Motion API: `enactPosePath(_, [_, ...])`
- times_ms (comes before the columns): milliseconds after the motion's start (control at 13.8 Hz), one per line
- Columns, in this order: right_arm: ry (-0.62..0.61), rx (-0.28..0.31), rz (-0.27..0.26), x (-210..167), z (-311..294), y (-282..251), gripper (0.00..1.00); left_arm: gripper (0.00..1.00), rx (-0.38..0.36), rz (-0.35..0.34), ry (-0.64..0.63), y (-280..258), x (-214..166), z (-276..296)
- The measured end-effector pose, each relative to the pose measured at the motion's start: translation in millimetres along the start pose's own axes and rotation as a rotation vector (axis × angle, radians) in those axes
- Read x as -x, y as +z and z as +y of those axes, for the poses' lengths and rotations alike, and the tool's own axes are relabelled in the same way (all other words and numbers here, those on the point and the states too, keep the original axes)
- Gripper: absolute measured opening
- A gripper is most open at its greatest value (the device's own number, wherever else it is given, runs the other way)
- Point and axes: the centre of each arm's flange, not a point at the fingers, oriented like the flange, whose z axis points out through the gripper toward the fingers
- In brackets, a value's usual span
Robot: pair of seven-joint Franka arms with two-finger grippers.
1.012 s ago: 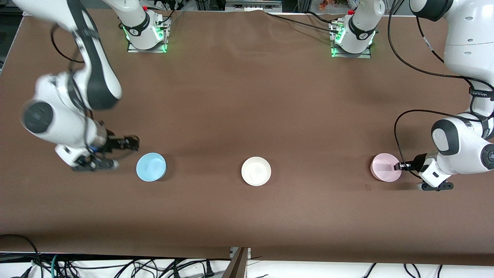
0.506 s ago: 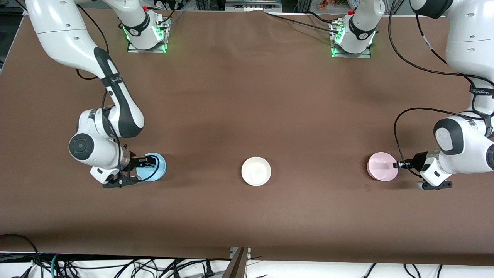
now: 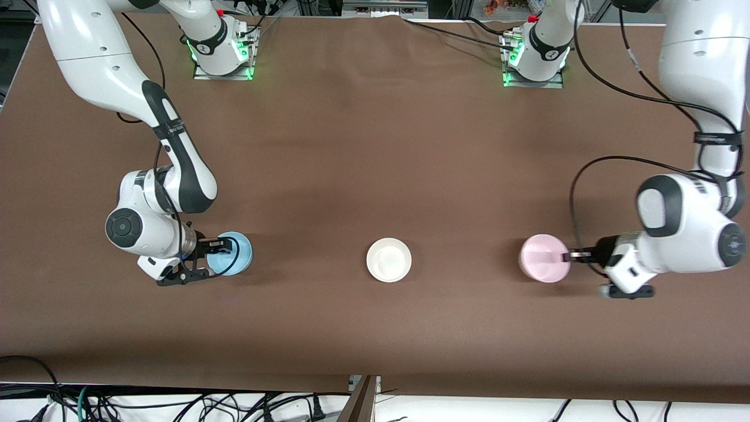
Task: Stack pink and blue bowls on white bowl
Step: 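Carry the pink bowl with the left gripper while the right gripper grasps blue, then lower the pink bowl into the white bowl and open the left gripper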
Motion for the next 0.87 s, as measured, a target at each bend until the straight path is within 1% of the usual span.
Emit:
enactPosePath(72, [0.0, 0.0, 0.0, 0, 0, 0, 0.54, 0.03, 0.013, -0.013, -0.002, 8, 4, 34])
enactPosePath(145, [0.001, 0.0, 0.002, -1, 1, -1, 0.41, 0.03, 0.023, -0.024, -0.001, 17, 8, 65])
enactPosePath(289, [0.004, 0.0, 0.008, -2, 3, -4, 0.21, 0.03, 0.036, -0.022, 0.017, 32, 17, 117])
enactPosePath(361, [0.008, 0.0, 0.01, -3, 6, -5, 0.21, 0.03, 0.039, -0.015, 0.022, 41, 21, 140])
enactPosePath(434, [0.012, 0.0, 0.012, -3, 8, -6, 0.15, 0.03, 0.042, -0.005, 0.014, 51, 26, 163])
enactPosePath(506, [0.015, -0.003, 0.014, -4, 9, -8, 0.05, 0.03, 0.045, 0.009, -0.007, 63, 31, 186])
enactPosePath(578, [0.019, -0.01, 0.011, -6, 8, -13, 0.02, 0.03, 0.049, 0.024, -0.025, 73, 35, 206])
enactPosePath(867, [0.049, -0.066, -0.023, -17, 2, -44, 0.02, 0.03, 0.053, 0.059, -0.064, 104, 47, 267])
